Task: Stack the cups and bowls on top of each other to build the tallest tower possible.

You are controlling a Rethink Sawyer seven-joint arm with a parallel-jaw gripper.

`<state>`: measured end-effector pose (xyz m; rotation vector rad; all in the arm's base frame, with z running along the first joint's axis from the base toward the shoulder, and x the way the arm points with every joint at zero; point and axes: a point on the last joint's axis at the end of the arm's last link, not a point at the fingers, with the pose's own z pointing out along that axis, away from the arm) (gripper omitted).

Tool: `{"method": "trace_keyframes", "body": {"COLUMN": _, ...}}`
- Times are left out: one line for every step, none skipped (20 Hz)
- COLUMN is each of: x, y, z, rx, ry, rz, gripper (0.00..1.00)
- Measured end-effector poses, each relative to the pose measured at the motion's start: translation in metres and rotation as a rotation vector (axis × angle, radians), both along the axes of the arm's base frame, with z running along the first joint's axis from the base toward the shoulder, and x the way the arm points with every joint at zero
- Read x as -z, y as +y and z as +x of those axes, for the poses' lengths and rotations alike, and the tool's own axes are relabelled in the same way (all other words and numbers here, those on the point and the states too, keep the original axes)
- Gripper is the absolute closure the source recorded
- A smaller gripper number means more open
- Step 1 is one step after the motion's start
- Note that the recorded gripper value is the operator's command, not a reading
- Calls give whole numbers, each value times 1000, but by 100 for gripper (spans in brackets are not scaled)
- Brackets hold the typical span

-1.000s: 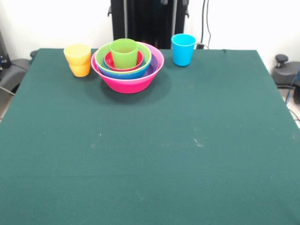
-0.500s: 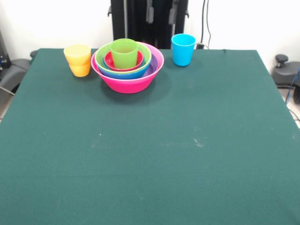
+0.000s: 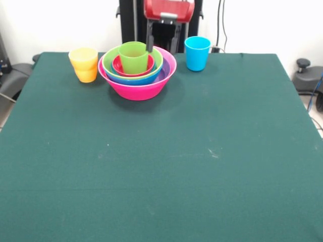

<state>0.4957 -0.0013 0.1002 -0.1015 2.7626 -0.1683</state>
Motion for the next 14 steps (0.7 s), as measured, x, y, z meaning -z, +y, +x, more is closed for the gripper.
{"method": "trace_keyframes", "body": {"x": 4, "y": -1, "z": 5, "rx": -4, "ry": -1, "rz": -7, "gripper": 0}}
{"method": "trace_keyframes", "body": {"x": 6, "y": -1, "z": 7, "rx": -6, "ry": -1, "rz": -11, "gripper": 0}}
{"method": "trace_keyframes", "body": {"x": 10, "y": -1, "z": 12, "rx": -12, "ry": -1, "rz": -21, "gripper": 0}}
{"method": "trace_keyframes", "body": {"x": 12, "y": -1, "z": 13, "rx": -15, "ry": 0, "rz": -27, "gripper": 0}}
{"method": "trace_keyframes", "body": {"x": 15, "y": 0, "z": 14, "rx": -21, "ry": 3, "rz": -36, "gripper": 0}}
{"method": "trace_keyframes", "body": {"x": 17, "y": 1, "z": 14, "rx": -25, "ry": 6, "rz": -41, "gripper": 0}}
{"method": "trace_keyframes", "body": {"x": 20, "y": 3, "z": 13, "rx": -31, "ry": 12, "rz": -48, "gripper": 0}}
{"method": "trace_keyframes", "body": {"x": 22, "y": 4, "z": 12, "rx": -35, "ry": 17, "rz": -53, "gripper": 0}}
{"method": "trace_keyframes", "body": {"x": 23, "y": 5, "z": 10, "rx": -38, "ry": 21, "rz": -57, "gripper": 0}}
{"method": "trace_keyframes", "body": {"x": 25, "y": 6, "z": 8, "rx": -41, "ry": 27, "rz": -61, "gripper": 0}}
{"method": "trace_keyframes", "body": {"x": 25, "y": 6, "z": 6, "rx": -43, "ry": 31, "rz": -65, "gripper": 0}}
{"method": "trace_keyframes", "body": {"x": 25, "y": 6, "z": 5, "rx": -43, "ry": 32, "rz": -68, "gripper": 0}}
{"method": "trace_keyframes", "body": {"x": 23, "y": 5, "z": 3, "rx": -41, "ry": 32, "rz": -74, "gripper": 0}}
{"method": "trace_keyframes", "body": {"x": 22, "y": 5, "z": 2, "rx": -40, "ry": 32, "rz": -75, "gripper": 0}}
